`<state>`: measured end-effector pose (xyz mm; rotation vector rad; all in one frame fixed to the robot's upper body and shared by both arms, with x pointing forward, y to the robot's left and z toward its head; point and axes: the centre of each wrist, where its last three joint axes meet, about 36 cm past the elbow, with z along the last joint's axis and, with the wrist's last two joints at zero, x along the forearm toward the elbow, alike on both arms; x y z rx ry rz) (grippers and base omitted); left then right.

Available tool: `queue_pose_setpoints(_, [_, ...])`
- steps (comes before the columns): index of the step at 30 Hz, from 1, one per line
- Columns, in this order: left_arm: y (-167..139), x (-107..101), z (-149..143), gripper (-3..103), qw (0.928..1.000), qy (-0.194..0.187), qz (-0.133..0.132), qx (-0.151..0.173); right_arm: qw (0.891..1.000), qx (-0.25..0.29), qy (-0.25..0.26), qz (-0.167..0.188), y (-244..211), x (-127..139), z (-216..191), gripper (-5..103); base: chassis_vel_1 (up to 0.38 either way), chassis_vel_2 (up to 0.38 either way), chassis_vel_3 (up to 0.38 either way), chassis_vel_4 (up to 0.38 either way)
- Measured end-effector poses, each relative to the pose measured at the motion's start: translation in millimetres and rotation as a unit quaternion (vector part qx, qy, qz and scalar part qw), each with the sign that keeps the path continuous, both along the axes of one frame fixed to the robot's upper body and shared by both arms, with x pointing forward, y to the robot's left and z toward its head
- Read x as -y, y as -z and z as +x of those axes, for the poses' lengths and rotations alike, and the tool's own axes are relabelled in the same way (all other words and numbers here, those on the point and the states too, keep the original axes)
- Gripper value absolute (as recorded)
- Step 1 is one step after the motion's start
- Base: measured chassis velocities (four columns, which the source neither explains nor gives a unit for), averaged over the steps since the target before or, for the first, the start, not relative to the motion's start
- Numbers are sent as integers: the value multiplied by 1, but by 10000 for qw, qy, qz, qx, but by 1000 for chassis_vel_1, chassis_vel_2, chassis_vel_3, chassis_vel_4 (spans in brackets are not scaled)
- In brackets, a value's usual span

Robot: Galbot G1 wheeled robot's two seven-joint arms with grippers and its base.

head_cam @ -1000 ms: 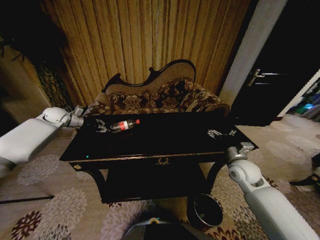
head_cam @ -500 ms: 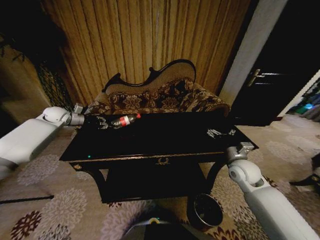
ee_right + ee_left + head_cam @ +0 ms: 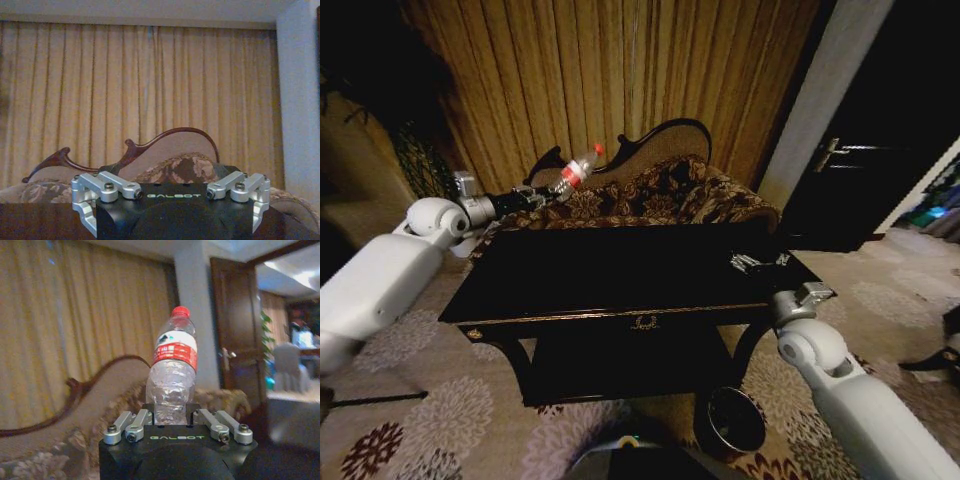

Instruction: Move to the front of the table and place the trash on the table into the trash bin.

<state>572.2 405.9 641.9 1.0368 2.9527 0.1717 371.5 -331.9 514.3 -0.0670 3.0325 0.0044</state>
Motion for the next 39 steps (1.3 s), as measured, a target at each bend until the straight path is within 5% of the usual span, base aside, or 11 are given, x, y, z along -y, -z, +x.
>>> queue_pose_setpoints(7, [19, 19, -33, 30, 9983, -381, -211, 389, 9992, -143, -271, 249, 1, -14, -9, 100, 0, 0, 0, 0])
queue_pose_setpoints(13, [27, 72, -81, 30, 9950, 57, -379, 919, 9889, -270, -1120, 940, -40, -42, -35, 100, 0, 0, 0, 0])
queue_pose_setpoints(22, [57, 113, -135, 30, 9911, 380, -239, 1252, 9782, -329, -1715, 1123, -73, -52, -53, 100, 0, 0, 0, 0])
queue_pose_setpoints(33, [66, 116, -175, 30, 9826, 941, 253, 1581, 9501, -332, -2771, 1396, -83, -52, -47, 100, 0, 0, 0, 0])
queue_pose_setpoints(39, [64, 122, -187, 30, 9785, 1196, 330, 1648, 9305, -386, -3122, 1876, -89, -57, -48, 100, 0, 0, 0, 0])
